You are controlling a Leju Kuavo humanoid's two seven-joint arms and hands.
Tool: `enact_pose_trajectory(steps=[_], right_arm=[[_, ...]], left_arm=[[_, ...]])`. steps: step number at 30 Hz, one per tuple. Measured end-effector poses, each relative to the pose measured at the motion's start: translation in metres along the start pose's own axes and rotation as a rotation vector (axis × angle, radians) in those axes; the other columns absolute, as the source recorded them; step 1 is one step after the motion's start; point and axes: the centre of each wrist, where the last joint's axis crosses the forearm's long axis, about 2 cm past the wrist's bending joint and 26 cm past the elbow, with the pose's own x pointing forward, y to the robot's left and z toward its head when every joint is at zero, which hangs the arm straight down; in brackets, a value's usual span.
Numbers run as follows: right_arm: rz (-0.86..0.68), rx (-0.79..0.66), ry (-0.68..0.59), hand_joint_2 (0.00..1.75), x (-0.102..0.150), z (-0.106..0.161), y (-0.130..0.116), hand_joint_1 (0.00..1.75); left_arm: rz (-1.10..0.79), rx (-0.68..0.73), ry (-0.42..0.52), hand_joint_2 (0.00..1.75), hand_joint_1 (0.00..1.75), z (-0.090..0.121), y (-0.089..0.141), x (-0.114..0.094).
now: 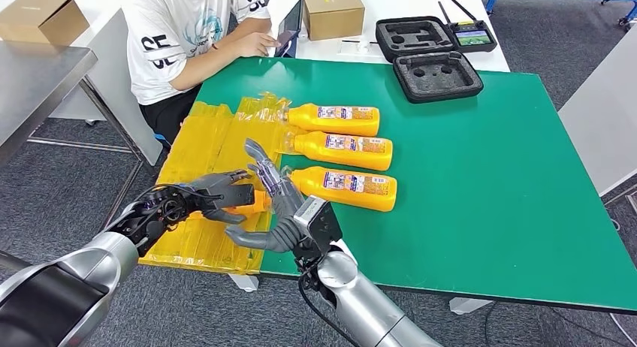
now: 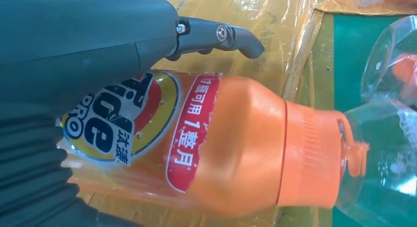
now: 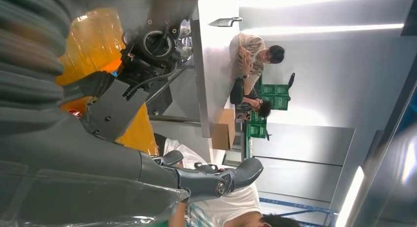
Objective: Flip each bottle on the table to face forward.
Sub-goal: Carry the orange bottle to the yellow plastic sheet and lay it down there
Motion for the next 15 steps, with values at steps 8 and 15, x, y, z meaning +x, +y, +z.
enact_pose_trajectory(steps=[8, 15], right_arm=[[-0.002, 0.000, 0.003, 1.75, -0.0004, 0.0002, 0.0007, 0.00], [0.002, -0.002, 0.010, 1.75, -0.0010, 0.0010, 0.0022, 0.00]], left_arm=[[0.061, -0.031, -0.026, 0.00, 0.00, 0.0012, 0.0031, -0.0003], [0.269, 0.110, -0.124, 0.00, 0.00, 0.0042, 0.0048, -0.0052]])
